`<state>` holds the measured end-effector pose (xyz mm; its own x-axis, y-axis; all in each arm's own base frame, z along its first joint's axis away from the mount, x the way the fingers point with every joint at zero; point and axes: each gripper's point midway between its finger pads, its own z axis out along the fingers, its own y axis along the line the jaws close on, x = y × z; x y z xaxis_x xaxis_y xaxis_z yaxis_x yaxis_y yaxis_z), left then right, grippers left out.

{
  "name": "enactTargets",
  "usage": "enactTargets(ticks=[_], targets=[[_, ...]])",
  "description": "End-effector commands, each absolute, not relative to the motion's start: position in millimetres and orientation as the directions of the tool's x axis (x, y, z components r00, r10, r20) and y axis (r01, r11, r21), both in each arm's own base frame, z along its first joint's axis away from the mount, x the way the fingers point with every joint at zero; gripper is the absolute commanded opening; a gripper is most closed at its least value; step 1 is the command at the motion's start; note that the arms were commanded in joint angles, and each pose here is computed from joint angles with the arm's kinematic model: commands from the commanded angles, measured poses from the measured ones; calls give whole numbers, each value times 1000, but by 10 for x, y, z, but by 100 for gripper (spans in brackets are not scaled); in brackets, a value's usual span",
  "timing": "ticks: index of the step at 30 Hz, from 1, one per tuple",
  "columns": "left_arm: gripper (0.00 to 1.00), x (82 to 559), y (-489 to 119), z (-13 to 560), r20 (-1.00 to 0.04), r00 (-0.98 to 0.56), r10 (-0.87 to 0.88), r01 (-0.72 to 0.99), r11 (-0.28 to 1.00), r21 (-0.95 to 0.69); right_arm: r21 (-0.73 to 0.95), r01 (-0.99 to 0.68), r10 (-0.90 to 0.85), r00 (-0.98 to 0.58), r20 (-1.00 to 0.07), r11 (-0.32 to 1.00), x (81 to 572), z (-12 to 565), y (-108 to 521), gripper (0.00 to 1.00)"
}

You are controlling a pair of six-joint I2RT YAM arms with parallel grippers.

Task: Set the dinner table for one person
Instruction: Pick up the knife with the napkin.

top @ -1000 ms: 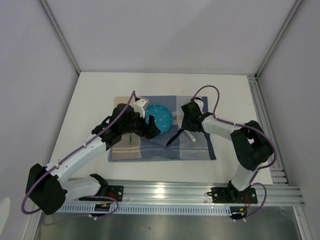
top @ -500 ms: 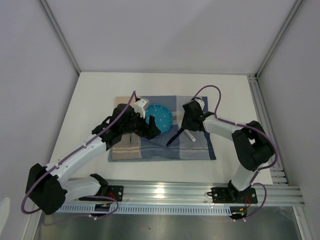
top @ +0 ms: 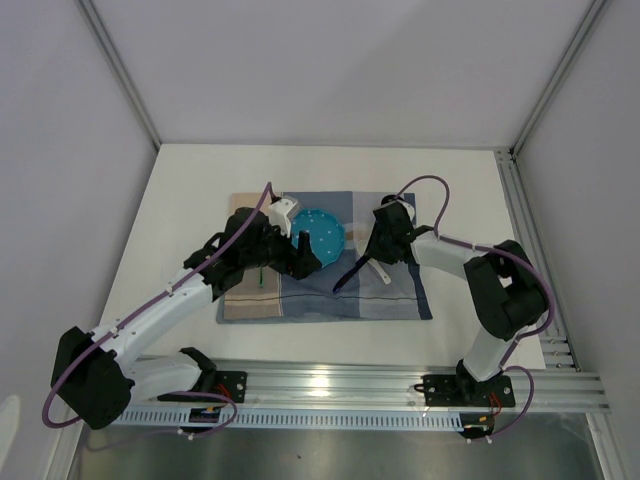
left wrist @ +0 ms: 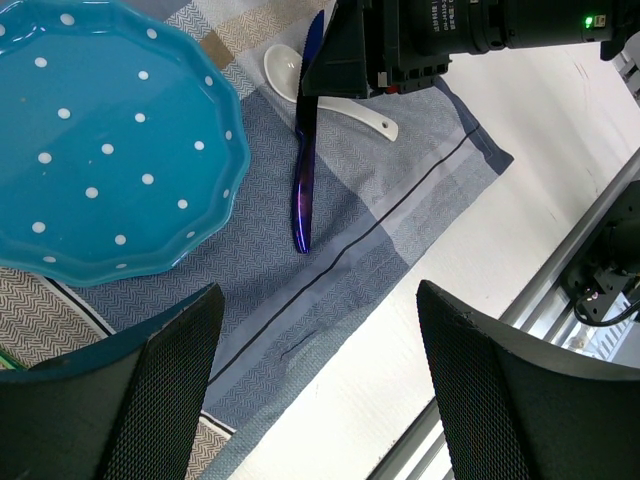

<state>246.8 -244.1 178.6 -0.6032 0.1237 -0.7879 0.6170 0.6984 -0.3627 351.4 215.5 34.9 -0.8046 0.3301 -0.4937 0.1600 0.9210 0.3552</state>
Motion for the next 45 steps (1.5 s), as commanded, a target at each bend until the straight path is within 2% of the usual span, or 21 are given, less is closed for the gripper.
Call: enactTargets(ticks=[1, 13, 20, 23, 26, 27, 29, 30, 32, 40, 45], targets=[[82, 2440, -2485, 1932, -819, -560, 124, 657, 669, -348, 387, 168, 356, -797, -488, 906, 3553, 333, 2204, 38], [82, 2427, -2484, 1916, -818, -560, 130, 658, 670, -344, 399, 178, 363, -813, -455, 899, 3513, 194, 2234, 39], [82, 2423, -2486, 1911, -818, -560, 134, 660, 669, -342, 502, 170, 422, -790, -446, 848, 3581, 112, 2253, 39], [82, 2417, -2491, 1904, -816, -562, 137, 661, 668, -343, 547, 180, 447, -798, -405, 817, 3541, -16, 2228, 38], [82, 2417, -2485, 1910, -818, -559, 136, 661, 669, -340, 550, 178, 438, -812, -387, 816, 3492, -124, 2221, 33], [82, 2422, -2485, 1916, -819, -558, 135, 660, 670, -339, 545, 175, 433, -813, -389, 820, 3490, -138, 2215, 25], [82, 2420, -2483, 1909, -818, -559, 136, 660, 670, -339, 545, 172, 431, -812, -394, 821, 3497, -124, 2215, 17], [82, 2417, -2485, 1910, -818, -559, 136, 661, 669, -340, 541, 168, 426, -813, -397, 824, 3495, -125, 2209, 7], [81, 2418, -2479, 1895, -816, -561, 137, 658, 672, -339, 541, 159, 421, -812, -404, 826, 3508, -81, 2220, 0], [82, 2425, -2483, 1899, -819, -558, 137, 660, 671, -337, 547, 143, 418, -806, -419, 825, 3526, 23, 2235, 0], [82, 2425, -2486, 1902, -820, -556, 137, 662, 670, -337, 562, 80, 407, -772, -487, 823, 3598, 350, 2312, 0]])
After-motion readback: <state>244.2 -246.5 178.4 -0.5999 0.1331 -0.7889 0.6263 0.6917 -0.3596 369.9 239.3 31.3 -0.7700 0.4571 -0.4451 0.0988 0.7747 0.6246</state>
